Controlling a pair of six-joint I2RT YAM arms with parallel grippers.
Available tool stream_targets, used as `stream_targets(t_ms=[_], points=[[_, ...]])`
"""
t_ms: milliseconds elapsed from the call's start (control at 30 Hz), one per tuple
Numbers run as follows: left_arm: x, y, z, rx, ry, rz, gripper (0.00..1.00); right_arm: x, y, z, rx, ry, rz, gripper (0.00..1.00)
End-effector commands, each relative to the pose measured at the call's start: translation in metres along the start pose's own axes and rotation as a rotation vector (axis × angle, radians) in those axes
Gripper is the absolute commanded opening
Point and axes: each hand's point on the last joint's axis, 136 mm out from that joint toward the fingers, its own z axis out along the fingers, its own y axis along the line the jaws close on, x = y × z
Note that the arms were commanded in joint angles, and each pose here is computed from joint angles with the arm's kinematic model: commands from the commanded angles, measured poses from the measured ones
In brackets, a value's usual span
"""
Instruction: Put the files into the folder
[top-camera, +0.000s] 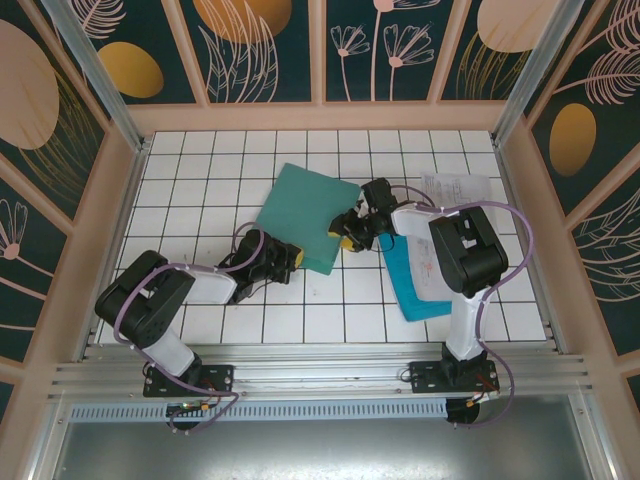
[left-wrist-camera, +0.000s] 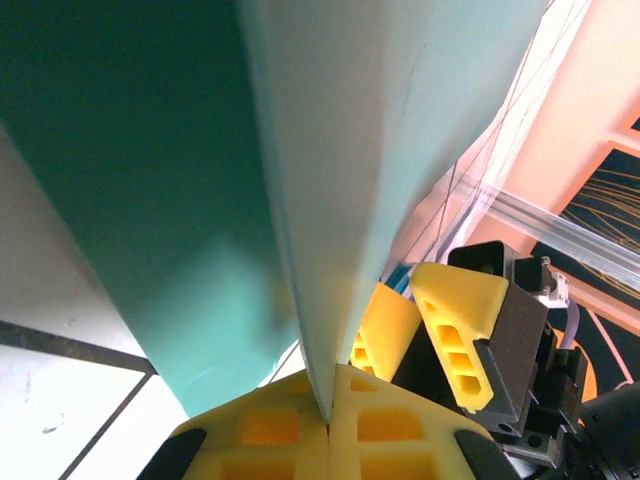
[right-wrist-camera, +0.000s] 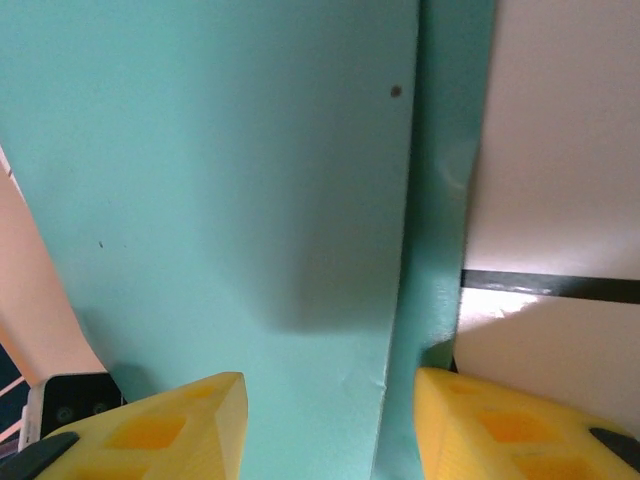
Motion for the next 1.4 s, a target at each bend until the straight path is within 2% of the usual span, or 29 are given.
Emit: stream_targets(t_ms=[0, 333, 467, 567, 767, 867, 900, 933, 1000, 1067, 1100, 1133, 1200, 1300, 1367], points=[[0.012, -0.014, -0.006, 0.054, 0.047, -0.022, 0.00, -0.010, 0.018, -0.007, -0.048, -0.020, -0.008, 0.48], [0.017, -0.018, -0.013, 0.070, 0.064, -0.028, 0.00, -0.016, 0.022, -0.006, -0.080, -0.029, 0.015, 0.46], [0.019, -0.015, -0.016, 0.063, 0.073, -0.029, 0.00, -0.021, 0.027, -0.007, -0.103, -0.044, 0.021, 0.42], [0.019, -0.013, -0.019, 0.062, 0.075, -0.027, 0.00, -0.025, 0.028, -0.007, -0.113, -0.057, 0.026, 0.34], [0.023, -0.010, -0.022, 0.041, 0.088, 0.000, 0.00, -0.028, 0.030, -0.011, -0.111, -0.083, 0.042, 0.00], [0.026, -0.011, -0.025, 0.026, 0.099, 0.024, 0.00, -0.026, 0.029, -0.013, -0.107, -0.089, 0.066, 0.00], [0.028, -0.012, -0.027, 0.020, 0.101, 0.038, 0.04, -0.026, 0.030, -0.015, -0.110, -0.093, 0.071, 0.00], [0.029, -0.013, -0.029, 0.006, 0.100, 0.052, 0.13, -0.026, 0.031, -0.017, -0.113, -0.098, 0.076, 0.00], [0.029, -0.011, -0.037, -0.048, 0.082, 0.088, 0.44, -0.025, 0.034, -0.021, -0.118, -0.108, 0.087, 0.00], [0.027, -0.015, -0.046, -0.090, 0.043, 0.148, 0.57, -0.026, 0.039, -0.025, -0.127, -0.116, 0.093, 0.00], [0.024, -0.018, -0.052, -0.120, 0.018, 0.192, 0.59, -0.026, 0.041, -0.027, -0.132, -0.118, 0.095, 0.00], [0.023, -0.021, -0.057, -0.145, -0.003, 0.234, 0.59, -0.026, 0.043, -0.028, -0.134, -0.118, 0.099, 0.00], [0.021, -0.037, -0.064, -0.201, -0.034, 0.411, 0.58, -0.026, 0.047, -0.029, -0.134, -0.115, 0.100, 0.00], [0.024, -0.055, -0.062, -0.322, -0.017, 0.694, 0.52, -0.025, 0.050, -0.031, -0.119, -0.109, 0.105, 0.00], [0.035, -0.081, -0.056, -0.356, 0.005, 0.890, 0.52, -0.024, 0.051, -0.031, -0.103, -0.107, 0.108, 0.00]])
